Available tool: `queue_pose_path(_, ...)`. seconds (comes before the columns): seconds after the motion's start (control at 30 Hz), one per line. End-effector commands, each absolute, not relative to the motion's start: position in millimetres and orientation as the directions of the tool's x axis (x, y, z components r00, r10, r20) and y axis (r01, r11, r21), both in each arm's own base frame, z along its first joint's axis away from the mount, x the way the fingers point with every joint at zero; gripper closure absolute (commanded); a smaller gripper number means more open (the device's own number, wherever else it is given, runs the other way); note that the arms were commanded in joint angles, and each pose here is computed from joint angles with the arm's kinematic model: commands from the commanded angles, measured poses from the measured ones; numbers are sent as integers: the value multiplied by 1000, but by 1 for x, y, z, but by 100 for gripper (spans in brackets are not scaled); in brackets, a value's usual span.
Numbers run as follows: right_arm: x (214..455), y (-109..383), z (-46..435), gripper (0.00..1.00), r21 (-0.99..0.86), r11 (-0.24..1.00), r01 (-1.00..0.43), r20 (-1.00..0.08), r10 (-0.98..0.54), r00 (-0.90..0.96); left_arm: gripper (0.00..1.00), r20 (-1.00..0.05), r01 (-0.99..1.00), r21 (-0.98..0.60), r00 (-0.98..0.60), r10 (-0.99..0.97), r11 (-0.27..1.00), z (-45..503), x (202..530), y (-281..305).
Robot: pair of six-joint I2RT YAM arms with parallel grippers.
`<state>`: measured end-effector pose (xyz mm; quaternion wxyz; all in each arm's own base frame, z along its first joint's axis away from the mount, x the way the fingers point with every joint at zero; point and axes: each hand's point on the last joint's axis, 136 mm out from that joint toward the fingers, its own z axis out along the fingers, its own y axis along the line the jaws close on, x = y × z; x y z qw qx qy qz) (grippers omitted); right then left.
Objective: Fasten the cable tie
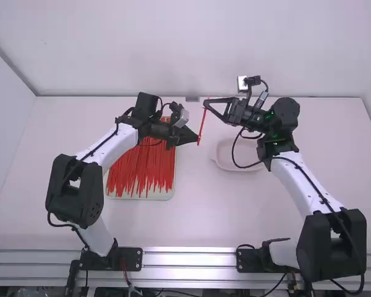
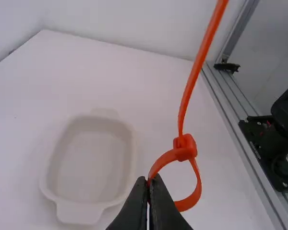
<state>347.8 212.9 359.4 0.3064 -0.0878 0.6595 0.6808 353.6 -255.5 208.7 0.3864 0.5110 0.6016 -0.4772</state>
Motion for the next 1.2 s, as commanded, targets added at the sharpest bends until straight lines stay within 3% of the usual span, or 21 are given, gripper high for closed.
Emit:
queue_pose_path(0.0, 338, 200, 421, 100, 743, 54, -667, -640, 350, -684, 98, -909, 960, -254, -280, 310, 120, 173, 362, -248)
queue_pose_path(0.1, 339, 196, 420, 100, 727, 70, -683, -658, 351, -666, 98, -926, 961, -264, -276, 259, 83, 186, 362, -252)
queue_pose_path(0.17, 339, 193, 418, 88, 701, 86, -708, -689, 338, -641, 98, -939, 959, -280, -283, 195, 43, 205, 363, -256)
queue_pose_path(0.2, 339, 193, 418, 87, 699, 87, -710, -691, 337, -640, 98, -939, 958, -282, -285, 191, 41, 207, 364, -256)
queue_pose_path(0.3, 343, 194, 406, 64, 706, 116, -699, -692, 322, -646, 98, -951, 958, -285, -282, 129, -10, 230, 365, -260)
queue_pose_path(0.43, 349, 194, 389, 52, 712, 160, -684, -695, 299, -653, 98, -957, 955, -284, -278, 77, -86, 258, 361, -262)
queue_pose_path(0.9, 351, 196, 368, 48, 705, 207, -678, -708, 256, -658, 98, -968, 957, -249, -251, 7, -145, 320, 356, -261)
queue_pose_path(1.17, 341, 213, 364, 57, 706, 178, -685, -707, 218, -673, 98, -955, 950, -295, -298, -15, -107, 323, 363, -263)
